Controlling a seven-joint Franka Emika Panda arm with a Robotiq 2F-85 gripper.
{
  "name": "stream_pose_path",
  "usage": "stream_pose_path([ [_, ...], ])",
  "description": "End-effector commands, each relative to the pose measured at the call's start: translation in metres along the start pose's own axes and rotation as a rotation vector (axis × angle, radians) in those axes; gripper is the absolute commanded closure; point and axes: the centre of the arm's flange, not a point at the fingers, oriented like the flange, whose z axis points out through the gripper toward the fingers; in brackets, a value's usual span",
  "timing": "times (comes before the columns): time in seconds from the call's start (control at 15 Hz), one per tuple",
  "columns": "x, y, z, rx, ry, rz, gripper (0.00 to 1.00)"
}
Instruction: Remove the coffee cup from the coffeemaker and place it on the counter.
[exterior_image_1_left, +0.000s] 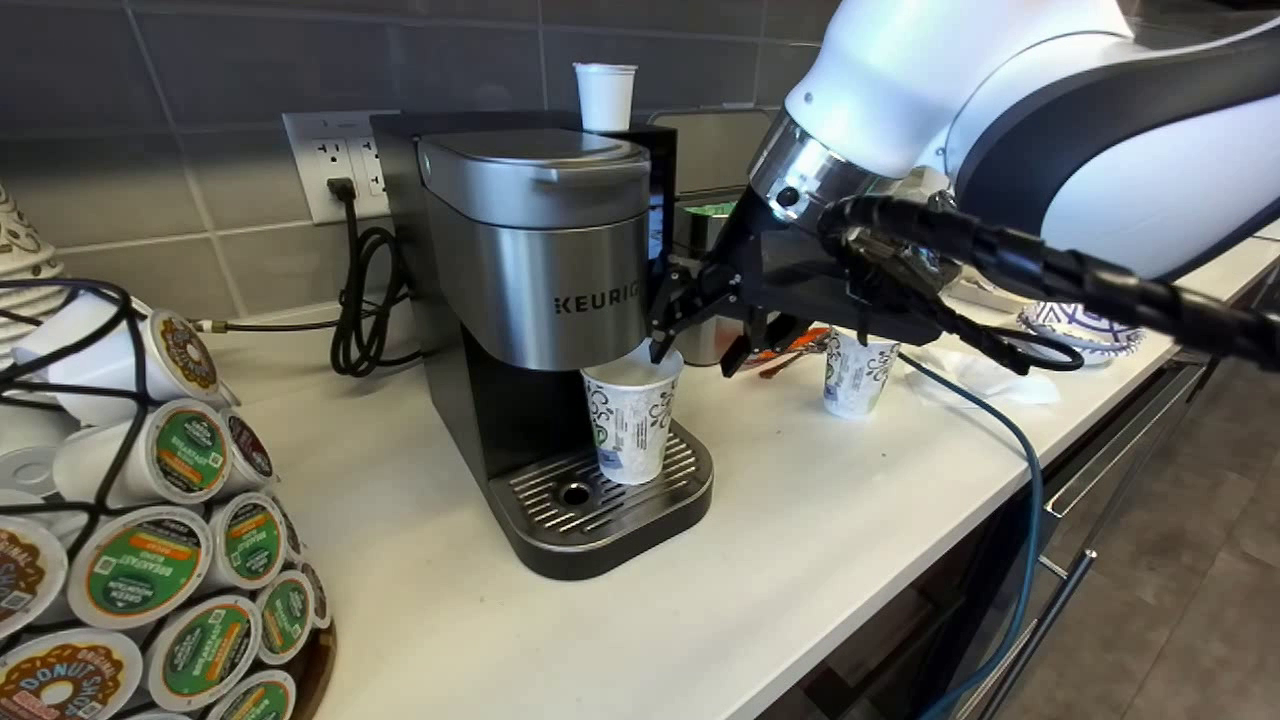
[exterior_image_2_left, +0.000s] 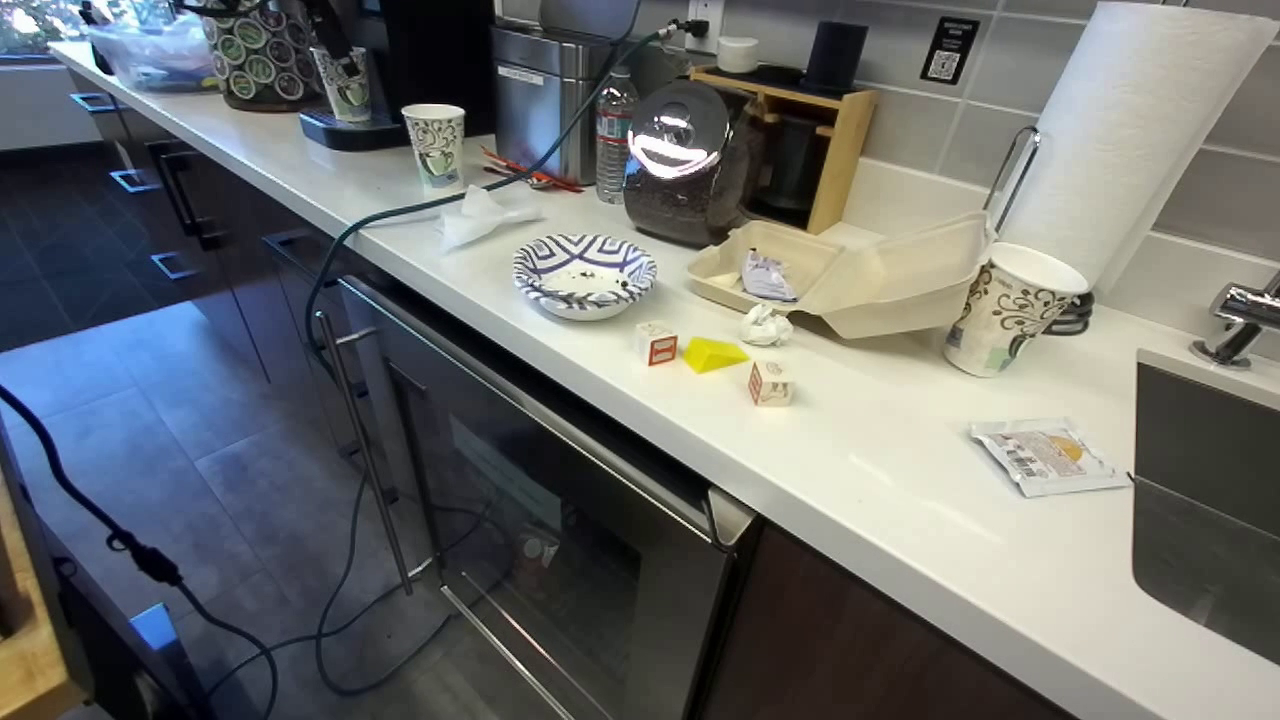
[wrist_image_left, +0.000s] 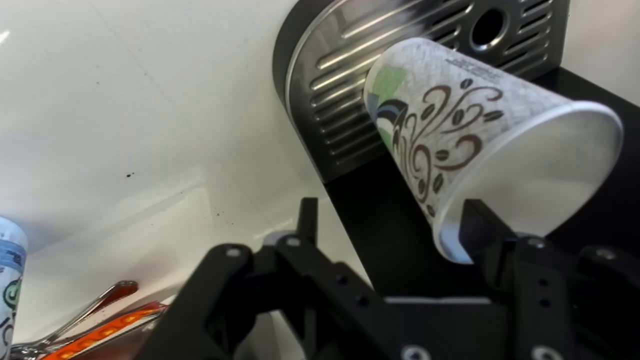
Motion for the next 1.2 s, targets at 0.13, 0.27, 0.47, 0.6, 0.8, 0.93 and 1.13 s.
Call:
stream_pose_path([
  [0.13, -0.001, -0.01, 0.005, 0.03, -0.001, 0.036, 0.7],
  [0.27, -0.004, -0.013, -0.002, 0.041, 0.0, 0.031, 0.86],
  [0.47, -0.006, -0.016, -0.011, 0.043, -0.001, 0.024, 1.0],
  [0.6, -0.005, -0.011, -0.024, 0.039, 0.002, 0.022, 1.0],
  [0.8, 0.011, 0.008, -0.052, -0.008, 0.033, 0.021, 0.99],
  [0.93, 0.025, 0.033, -0.073, -0.084, 0.045, 0.026, 0.99],
  [1.13, 0.044, 0.073, -0.093, -0.179, 0.06, 0.065, 0.99],
])
